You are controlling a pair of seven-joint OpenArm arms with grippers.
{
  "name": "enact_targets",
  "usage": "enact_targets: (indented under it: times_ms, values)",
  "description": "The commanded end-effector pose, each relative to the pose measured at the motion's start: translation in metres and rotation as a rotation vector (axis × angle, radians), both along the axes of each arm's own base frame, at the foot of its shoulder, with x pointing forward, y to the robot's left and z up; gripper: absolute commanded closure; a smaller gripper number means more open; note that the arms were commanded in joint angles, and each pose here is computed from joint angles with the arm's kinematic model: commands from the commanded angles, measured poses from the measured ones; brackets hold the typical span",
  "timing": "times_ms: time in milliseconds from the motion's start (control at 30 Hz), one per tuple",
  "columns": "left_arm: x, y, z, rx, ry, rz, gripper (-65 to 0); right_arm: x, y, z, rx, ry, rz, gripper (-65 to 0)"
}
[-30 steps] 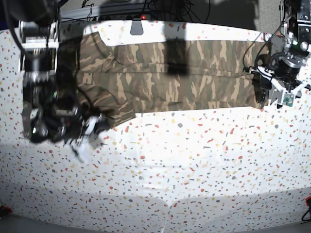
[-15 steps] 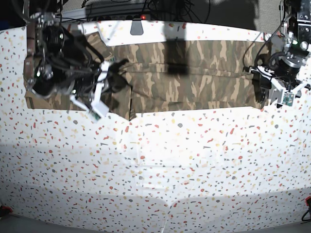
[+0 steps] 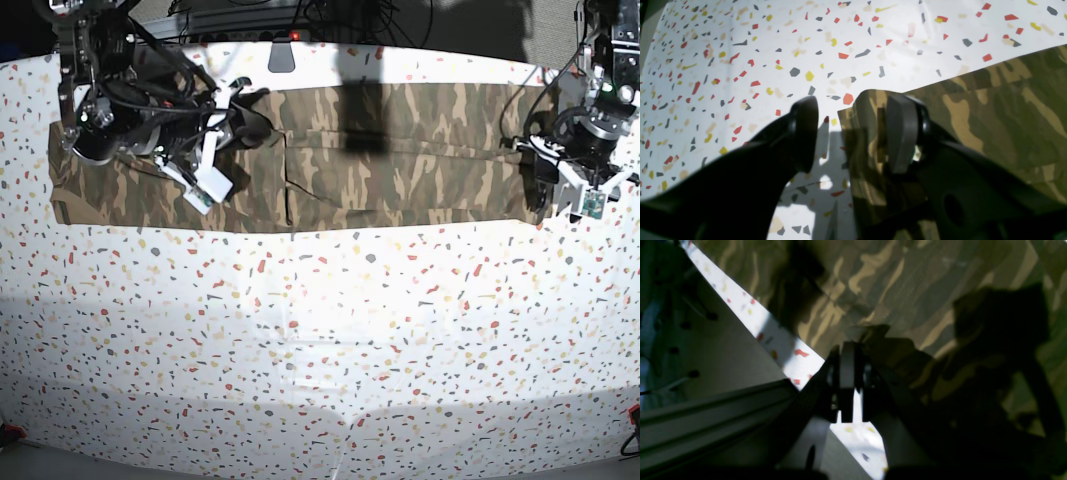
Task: Fold the T-shirt properly
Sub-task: 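Fold the held side inward toward the left gripper, then release the right gripper and pinch the opposite side with the left gripper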
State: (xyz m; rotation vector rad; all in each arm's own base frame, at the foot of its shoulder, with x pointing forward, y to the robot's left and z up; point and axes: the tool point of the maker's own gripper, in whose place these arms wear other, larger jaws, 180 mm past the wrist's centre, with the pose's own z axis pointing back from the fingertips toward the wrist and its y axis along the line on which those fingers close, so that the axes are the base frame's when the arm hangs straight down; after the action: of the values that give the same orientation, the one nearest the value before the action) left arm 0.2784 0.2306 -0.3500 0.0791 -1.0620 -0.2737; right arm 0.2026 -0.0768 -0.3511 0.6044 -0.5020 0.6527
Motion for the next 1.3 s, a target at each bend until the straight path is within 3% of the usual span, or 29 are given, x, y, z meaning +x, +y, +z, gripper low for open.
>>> enact_targets:
  times_ms: [0, 100, 167, 467, 633, 733, 833, 1000, 1167, 1267]
  values:
    - [0.007, 0.002, 0.014, 0.008, -0.051, -0.006, -31.8, 0.005, 0.005, 0.014, 0.046, -0.036, 0.008, -10.7]
    - [0.007, 0.002, 0.014, 0.008, -0.051, -0.006, -31.8, 0.003, 0.015, 0.024, 0.128, -0.028, 0.018, -27.0]
    - [0.007, 0.002, 0.014, 0.008, -0.051, -0.006, -31.8, 0.002, 0.019, 0.029, 0.165, -0.022, 0.024, -30.4]
    - [0.007, 0.005, 0.015, 0.001, -0.054, 0.012, -31.8, 0.022, 0.014, 0.044, 0.180, -0.082, 0.003, -30.4]
    - [0.009, 0.018, 0.026, -0.112, -0.080, 0.079, -32.5, 0.043, -0.007, 0.058, 0.166, -0.149, -0.067, -30.4]
    - [0.007, 0.034, 0.029, -0.115, -0.071, 0.124, -34.4, 0.050, -0.022, 0.062, 0.153, -0.170, -0.116, -30.4]
    - [0.002, 0.044, 0.028, -0.134, -0.032, 0.137, -34.4, 0.057, -0.039, 0.067, 0.141, -0.194, -0.167, -30.4]
    - [-0.013, 0.016, 0.022, -0.309, 0.093, -0.005, -34.4, 0.064, -0.059, 0.074, 0.124, -0.224, -0.232, -30.4]
    - [-0.020, 0.015, 0.009, -0.312, 0.151, -0.019, -34.4, 0.058, -0.075, 0.066, 0.060, -0.181, -0.245, -30.4]
    - [-0.032, 0.014, -0.011, -0.374, 0.230, -0.020, -34.4, 0.056, -0.082, 0.065, 0.054, -0.179, -0.265, -30.4]
